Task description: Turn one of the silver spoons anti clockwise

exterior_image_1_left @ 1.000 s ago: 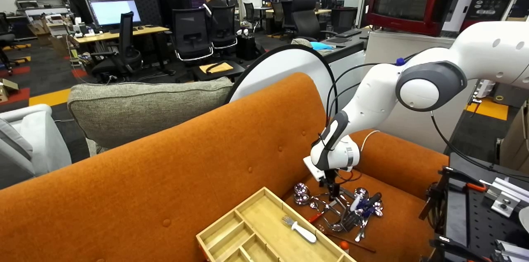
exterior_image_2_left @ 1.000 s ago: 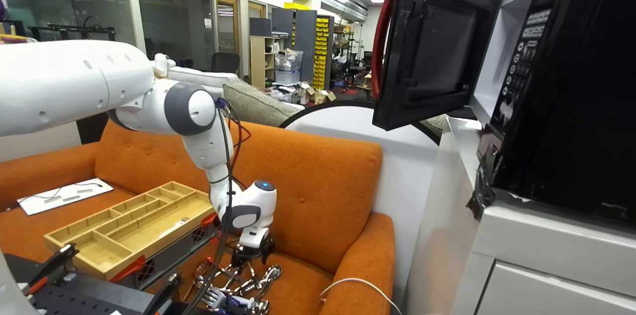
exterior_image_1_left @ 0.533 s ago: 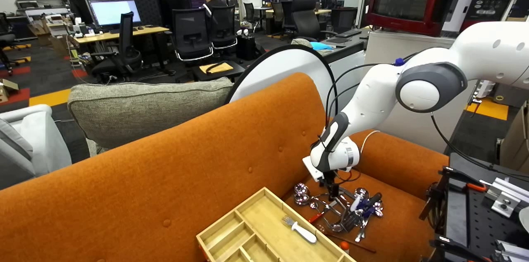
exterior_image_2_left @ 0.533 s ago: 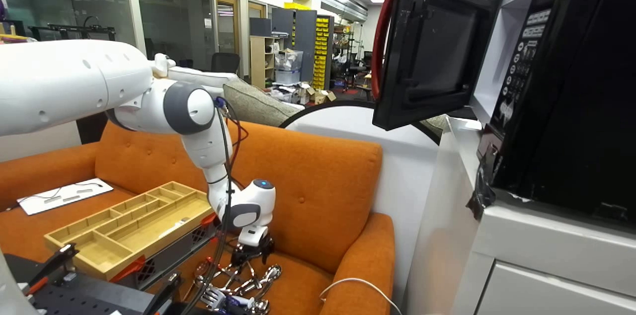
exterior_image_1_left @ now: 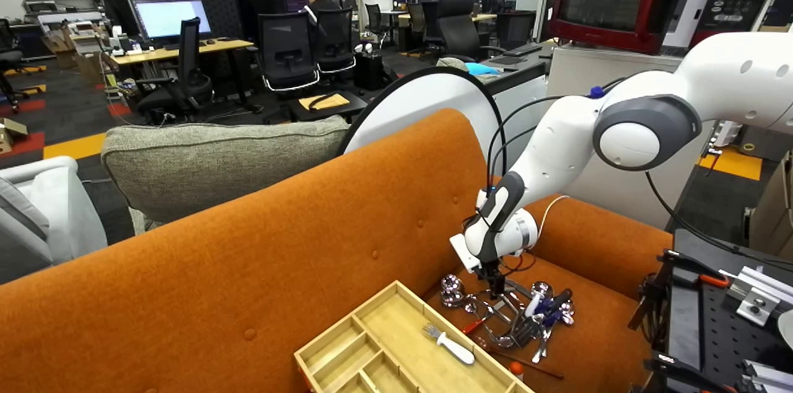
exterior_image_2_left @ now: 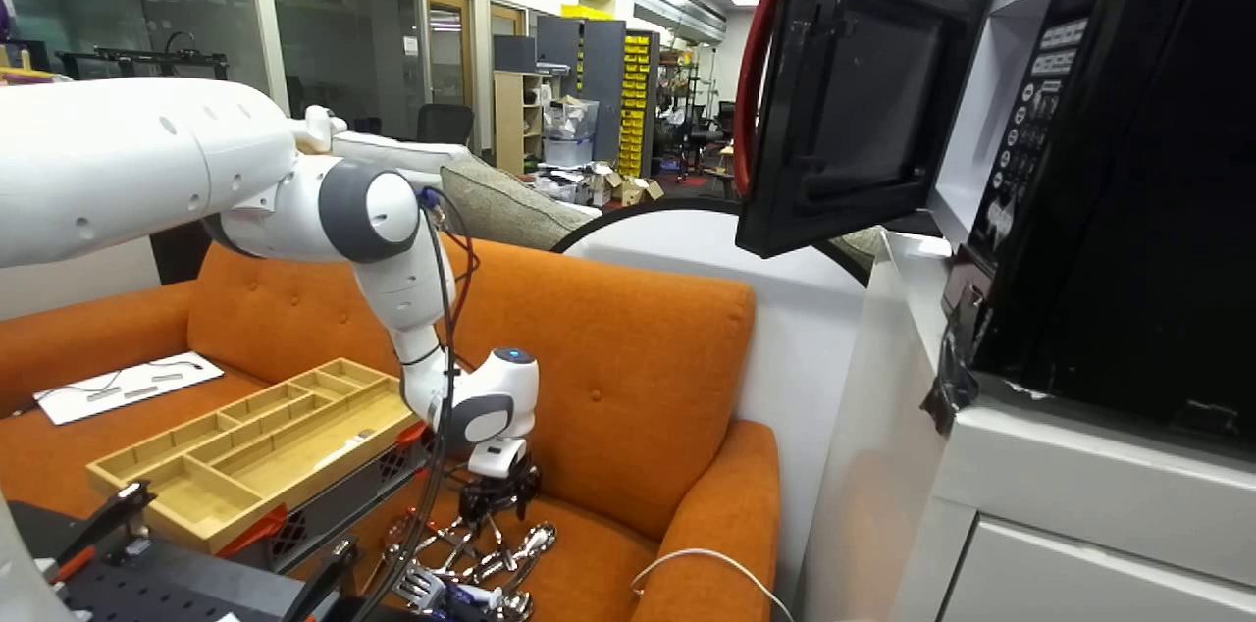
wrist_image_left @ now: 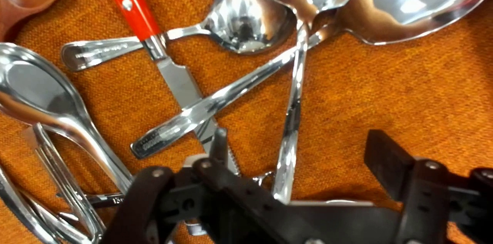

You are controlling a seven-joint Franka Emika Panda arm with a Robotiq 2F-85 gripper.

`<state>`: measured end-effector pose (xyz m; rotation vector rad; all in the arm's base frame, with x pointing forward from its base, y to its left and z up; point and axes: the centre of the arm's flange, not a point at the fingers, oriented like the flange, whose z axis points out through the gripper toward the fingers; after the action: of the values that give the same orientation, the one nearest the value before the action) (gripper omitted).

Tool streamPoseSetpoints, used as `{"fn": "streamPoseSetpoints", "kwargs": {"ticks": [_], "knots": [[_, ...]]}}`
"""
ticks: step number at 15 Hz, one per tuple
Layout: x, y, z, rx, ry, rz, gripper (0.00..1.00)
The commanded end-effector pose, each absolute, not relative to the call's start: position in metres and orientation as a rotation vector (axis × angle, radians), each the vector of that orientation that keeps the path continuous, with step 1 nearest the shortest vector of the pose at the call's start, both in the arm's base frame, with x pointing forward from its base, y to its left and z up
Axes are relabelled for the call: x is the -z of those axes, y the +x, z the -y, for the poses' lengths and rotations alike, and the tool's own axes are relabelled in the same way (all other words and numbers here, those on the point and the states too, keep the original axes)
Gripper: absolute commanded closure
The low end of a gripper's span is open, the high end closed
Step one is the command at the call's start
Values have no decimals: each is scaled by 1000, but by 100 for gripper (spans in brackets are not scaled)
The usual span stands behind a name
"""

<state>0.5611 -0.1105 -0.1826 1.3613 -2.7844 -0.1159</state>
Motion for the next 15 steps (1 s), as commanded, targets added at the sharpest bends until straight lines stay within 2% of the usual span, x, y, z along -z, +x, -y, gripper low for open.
{"fn": "streamPoseSetpoints", "kwargs": {"ticks": [1,9,11,15], "knots": [[248,597,118,97,1343,2748,42],[252,593,113,164,1343,2689,98],[252,593,113,175,1339,2684,100],[253,591,115,194,1314,2689,97]]}}
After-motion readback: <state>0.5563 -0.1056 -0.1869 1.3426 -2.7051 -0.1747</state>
